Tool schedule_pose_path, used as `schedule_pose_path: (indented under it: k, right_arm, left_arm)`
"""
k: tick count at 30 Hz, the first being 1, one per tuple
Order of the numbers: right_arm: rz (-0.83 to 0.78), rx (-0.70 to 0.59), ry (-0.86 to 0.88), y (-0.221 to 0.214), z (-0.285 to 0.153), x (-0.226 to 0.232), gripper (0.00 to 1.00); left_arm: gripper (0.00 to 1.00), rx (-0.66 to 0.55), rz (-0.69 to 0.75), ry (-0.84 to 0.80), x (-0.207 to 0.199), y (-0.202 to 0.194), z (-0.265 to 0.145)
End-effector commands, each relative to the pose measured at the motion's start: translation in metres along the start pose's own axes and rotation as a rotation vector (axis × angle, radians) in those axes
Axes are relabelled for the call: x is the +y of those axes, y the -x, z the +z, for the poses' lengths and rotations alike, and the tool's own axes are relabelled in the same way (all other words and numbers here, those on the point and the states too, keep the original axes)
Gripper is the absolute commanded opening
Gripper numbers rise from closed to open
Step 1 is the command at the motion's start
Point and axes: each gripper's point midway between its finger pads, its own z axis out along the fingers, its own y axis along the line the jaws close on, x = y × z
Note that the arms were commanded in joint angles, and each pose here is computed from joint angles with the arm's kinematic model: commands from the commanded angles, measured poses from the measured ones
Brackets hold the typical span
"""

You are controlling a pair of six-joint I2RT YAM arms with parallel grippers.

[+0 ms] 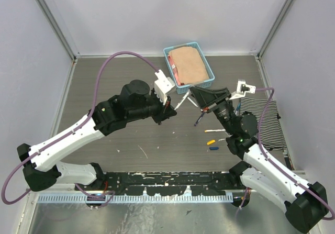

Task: Insert the pens into the pen caps
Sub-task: Insert the pen cap onto the pen, then remove the pen cap from the pen.

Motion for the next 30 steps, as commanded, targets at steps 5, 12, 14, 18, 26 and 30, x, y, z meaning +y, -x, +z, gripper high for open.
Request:
schedule_pose_path:
  k: [5,12,14,18,26,30]
  right_arm:
    - [-0.068,-0.002,-0.051,0.006,-0.006,-0.002,0.54]
    - [-0.138,-0.005,-0.158,0.026,-0.015,-0.001,0.75]
    - [-0.160,-0.001,-0.190,0.033,-0.016,0.001,0.76]
    - [-0.181,0.037,-0.289,0.043,-0.016,-0.001,0.76]
    - [-0.187,0.090,-0.425,0.055,-0.009,-0.003,0.76]
    - [-0.213,0.124,-0.427,0.054,-0.006,-0.002,0.76]
  left_arm:
    - [0.00,-0.065,0.024,-0.007,-0.003,0.016,-0.004]
    - [0.00,-0.059,0.028,-0.006,-0.002,0.015,-0.003]
    - [0.00,-0.057,0.031,-0.007,-0.002,0.015,-0.003]
    - [0.00,-0.044,0.037,-0.004,-0.001,0.013,-0.002]
    - [0.00,-0.021,0.039,-0.011,-0.002,0.009,0.003]
    - [0.00,-0.017,0.042,-0.013,-0.003,0.009,0.003]
